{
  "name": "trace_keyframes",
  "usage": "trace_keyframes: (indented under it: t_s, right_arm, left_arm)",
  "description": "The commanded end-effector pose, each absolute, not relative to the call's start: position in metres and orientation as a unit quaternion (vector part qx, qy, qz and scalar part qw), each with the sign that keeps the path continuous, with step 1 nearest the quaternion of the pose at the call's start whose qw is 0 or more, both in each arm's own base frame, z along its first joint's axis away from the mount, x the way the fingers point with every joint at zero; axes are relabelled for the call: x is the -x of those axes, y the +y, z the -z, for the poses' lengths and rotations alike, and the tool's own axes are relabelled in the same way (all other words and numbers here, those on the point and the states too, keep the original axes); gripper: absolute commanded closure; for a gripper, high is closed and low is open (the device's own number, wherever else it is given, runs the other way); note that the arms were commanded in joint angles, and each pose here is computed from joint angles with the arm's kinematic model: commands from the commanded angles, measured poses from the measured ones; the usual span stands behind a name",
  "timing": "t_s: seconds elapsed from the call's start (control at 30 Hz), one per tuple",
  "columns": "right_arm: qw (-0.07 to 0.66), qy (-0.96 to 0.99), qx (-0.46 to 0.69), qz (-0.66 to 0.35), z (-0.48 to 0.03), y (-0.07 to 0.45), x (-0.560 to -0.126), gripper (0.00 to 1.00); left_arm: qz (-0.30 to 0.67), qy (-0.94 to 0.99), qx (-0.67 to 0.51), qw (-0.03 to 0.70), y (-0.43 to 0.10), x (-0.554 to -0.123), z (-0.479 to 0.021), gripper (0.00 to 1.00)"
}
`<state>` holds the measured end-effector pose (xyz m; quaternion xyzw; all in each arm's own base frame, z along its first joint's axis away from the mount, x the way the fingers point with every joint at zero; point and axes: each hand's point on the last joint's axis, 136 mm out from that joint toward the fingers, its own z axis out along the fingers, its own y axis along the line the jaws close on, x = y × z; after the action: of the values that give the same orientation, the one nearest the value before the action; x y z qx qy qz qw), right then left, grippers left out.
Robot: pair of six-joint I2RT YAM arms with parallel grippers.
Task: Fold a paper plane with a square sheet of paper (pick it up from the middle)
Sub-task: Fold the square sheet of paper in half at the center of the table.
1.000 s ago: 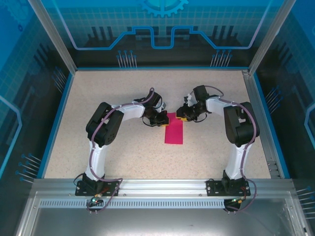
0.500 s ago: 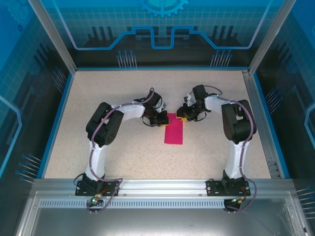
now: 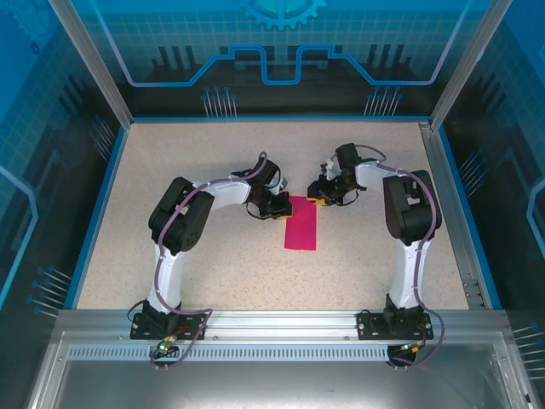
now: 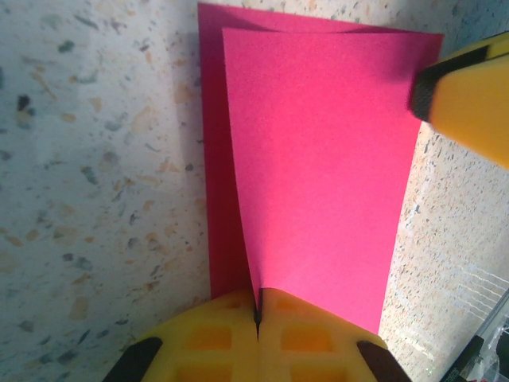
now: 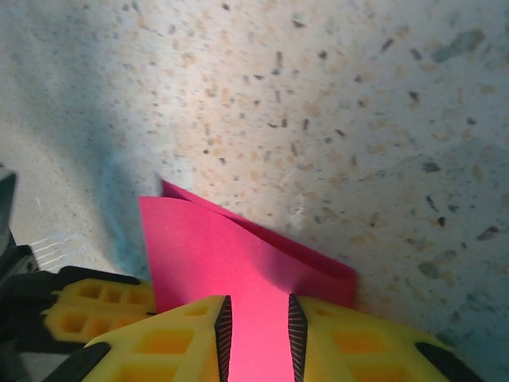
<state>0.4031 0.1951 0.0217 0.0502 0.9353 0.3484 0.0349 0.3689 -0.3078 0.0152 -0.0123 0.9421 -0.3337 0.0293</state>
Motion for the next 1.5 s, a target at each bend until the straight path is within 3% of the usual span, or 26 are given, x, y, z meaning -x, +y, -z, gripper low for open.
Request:
trace_keyframes:
  t_s: [0.0,0.3,0.87,1.23,1.47]
  right_arm:
    - [0.019,0.937,-0.056,-0.344,-0.013,0.192,-0.399,0.72]
    - [0.050,0.919,-0.054,-0.386,-0.057,0.195,-0.424,0.71]
    - [-0.012,0.943,-0.080,-0.323,0.009,0.185,-0.405,0.72]
    - [0.033,0.920,-0.066,-0.384,-0.051,0.195,-0.427,0.71]
    - [0.019,0.924,-0.071,-0.376,-0.035,0.195,-0.419,0.71]
  left_arm:
    - [0.285,0.958,0.025,-0.001,-0.289,-0.357,0.009,0.96]
    - [0.285,0.958,0.026,-0.002,-0.289,-0.357,0.010,0.96]
    - [0.285,0.958,0.025,-0.002,-0.289,-0.357,0.010,0.95]
    - [0.284,0.959,0.024,-0.001,-0.289,-0.356,0.009,0.96]
    - [0.283,0.959,0.024,0.000,-0.289,-0.358,0.009,0.95]
